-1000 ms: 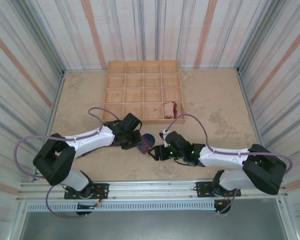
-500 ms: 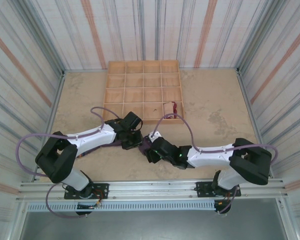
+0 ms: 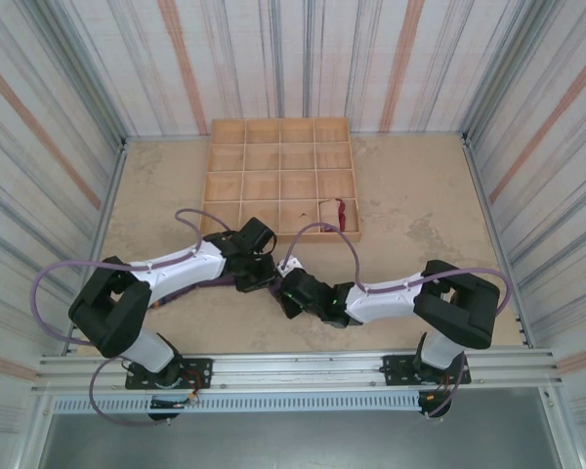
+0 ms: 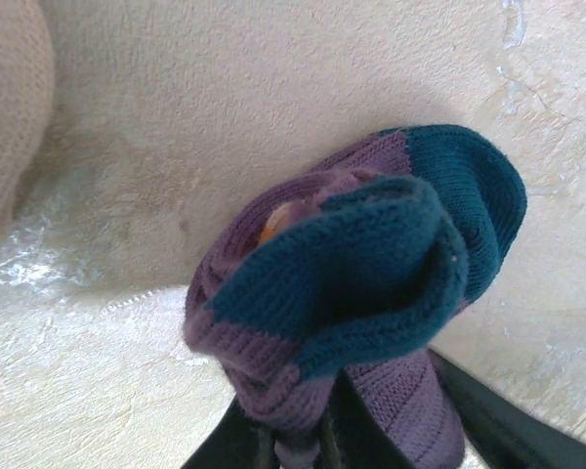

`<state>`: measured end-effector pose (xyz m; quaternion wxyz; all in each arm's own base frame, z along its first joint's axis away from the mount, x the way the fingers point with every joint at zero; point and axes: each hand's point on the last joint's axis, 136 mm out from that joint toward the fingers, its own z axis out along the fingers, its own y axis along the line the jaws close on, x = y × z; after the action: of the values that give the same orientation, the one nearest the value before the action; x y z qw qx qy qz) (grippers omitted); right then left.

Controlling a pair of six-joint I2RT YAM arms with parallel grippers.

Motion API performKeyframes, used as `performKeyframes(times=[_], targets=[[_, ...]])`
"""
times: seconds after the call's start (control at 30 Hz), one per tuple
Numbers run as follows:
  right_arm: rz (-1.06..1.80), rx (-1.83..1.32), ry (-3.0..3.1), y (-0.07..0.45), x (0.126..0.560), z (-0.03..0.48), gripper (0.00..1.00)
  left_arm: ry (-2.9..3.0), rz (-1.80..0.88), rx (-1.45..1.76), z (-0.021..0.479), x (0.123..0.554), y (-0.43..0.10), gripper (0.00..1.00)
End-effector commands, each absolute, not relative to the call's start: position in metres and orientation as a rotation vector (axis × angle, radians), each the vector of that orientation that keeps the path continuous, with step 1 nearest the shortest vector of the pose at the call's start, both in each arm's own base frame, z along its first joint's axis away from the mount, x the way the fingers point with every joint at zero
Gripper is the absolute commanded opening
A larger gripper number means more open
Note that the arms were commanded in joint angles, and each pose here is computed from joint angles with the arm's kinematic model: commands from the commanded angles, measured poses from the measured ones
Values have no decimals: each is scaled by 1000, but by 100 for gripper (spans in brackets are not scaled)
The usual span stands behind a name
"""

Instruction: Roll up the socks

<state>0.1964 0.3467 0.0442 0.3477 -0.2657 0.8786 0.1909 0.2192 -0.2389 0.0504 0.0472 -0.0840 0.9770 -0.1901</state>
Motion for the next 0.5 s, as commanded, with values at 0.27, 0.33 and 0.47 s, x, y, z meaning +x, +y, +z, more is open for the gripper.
performKeyframes(times=[0.27,0.33,0.47], targets=[[720,-481,2555,329,184,-2,5,2892,-758,-220,70,220,-241,51],[847,-377,2606,326,185,-5,3,2836,-820,-210,78,224,-243,58],[1061,-152,2648,311,187,-6,2,2742,-911,-186,89,230,-246,65]])
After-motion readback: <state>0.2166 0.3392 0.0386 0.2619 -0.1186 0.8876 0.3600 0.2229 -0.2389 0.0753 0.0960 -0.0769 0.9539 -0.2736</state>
